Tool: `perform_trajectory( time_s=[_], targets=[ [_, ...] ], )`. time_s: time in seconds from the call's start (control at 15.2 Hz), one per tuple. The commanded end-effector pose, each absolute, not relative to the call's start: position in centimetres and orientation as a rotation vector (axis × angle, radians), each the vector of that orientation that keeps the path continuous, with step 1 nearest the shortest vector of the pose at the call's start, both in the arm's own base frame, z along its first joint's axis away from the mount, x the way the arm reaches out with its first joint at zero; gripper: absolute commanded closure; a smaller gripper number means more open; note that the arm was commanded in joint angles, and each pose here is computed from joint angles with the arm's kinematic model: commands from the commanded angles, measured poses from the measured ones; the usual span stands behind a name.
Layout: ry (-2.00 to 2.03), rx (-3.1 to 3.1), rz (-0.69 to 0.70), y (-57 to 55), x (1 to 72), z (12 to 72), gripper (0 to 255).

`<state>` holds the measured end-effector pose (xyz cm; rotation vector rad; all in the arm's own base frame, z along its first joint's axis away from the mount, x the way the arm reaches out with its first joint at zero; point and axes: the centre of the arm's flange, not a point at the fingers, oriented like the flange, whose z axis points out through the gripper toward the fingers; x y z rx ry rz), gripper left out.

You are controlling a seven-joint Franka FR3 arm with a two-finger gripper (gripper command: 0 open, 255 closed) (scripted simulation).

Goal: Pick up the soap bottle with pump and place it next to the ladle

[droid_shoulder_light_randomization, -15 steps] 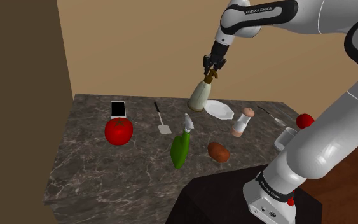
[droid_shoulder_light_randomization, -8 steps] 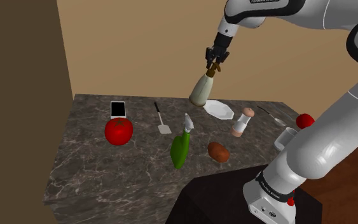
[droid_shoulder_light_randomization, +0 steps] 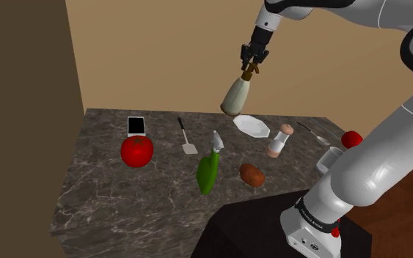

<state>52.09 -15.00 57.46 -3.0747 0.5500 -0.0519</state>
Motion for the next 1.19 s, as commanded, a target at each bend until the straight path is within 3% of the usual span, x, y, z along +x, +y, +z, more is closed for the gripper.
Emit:
perform_trajectory(
  time_s=[0.0, 1.12],
  targets=[
    [0.55, -3.075, -0.052, -15.1, 52.2, 58.5, 255],
    [0.55, -3.075, -0.052, -15.1, 52.2, 67.5, 255]
  ],
)
